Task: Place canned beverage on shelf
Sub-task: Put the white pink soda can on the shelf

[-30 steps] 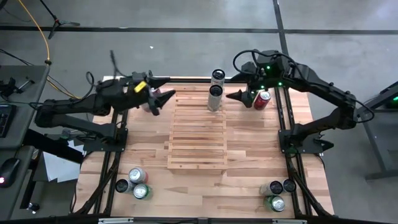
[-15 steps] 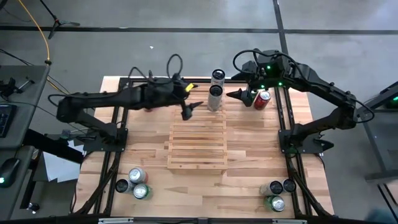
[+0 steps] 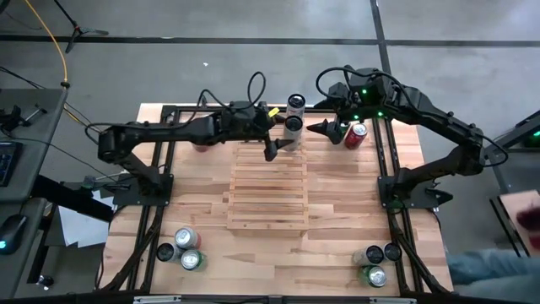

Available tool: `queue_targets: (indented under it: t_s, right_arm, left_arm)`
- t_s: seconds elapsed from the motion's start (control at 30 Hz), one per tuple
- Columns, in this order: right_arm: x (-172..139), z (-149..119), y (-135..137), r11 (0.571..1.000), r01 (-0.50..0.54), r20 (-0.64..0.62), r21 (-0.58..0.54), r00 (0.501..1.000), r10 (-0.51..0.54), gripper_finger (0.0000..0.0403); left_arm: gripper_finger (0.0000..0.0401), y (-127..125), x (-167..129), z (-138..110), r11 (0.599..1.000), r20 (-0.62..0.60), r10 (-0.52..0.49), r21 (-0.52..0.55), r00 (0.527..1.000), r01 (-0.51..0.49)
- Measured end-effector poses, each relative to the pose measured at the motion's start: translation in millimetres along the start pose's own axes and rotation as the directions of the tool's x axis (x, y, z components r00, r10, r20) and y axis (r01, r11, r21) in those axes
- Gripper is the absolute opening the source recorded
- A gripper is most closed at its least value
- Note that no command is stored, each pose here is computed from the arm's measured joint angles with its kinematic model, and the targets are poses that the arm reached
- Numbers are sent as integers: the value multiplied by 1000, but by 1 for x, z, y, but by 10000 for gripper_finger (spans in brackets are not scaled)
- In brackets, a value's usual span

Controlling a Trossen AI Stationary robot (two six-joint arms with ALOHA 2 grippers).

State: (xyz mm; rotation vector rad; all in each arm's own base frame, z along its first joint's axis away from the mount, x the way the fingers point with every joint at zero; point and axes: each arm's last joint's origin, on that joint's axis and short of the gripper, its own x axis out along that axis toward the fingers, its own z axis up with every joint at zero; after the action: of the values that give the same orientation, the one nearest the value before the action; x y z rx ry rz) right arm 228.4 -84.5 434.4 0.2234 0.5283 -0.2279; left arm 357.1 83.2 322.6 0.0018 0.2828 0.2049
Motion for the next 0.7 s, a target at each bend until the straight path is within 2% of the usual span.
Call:
queue_targets:
  t_s: [0.1, 0.23, 0.37, 0.53, 0.7]
  right_arm:
    - [0, 0, 0, 1000, 0, 0, 6, 1000, 0, 378]
    - [0, 0, 0, 997, -3, 1, 81, 1000, 3, 378]
    - [1, 3, 6, 987, -49, 34, 150, 998, 44, 378]
    - [2, 10, 25, 988, -120, 108, 94, 988, 109, 378]
    - [3, 7, 43, 989, -135, 106, 55, 986, 129, 378]
  left_arm:
    - [335, 0, 9, -5, 1000, 5, -2, 0, 1000, 2]
    - [333, -1, 14, -9, 1000, -5, -6, 1, 1000, 6]
    - [308, -6, 14, -8, 999, 5, -18, 34, 1000, 18]
    - [233, -11, 13, -6, 999, 17, -27, 45, 999, 27]
    - [230, -22, -5, 7, 997, 43, -59, 53, 997, 56]
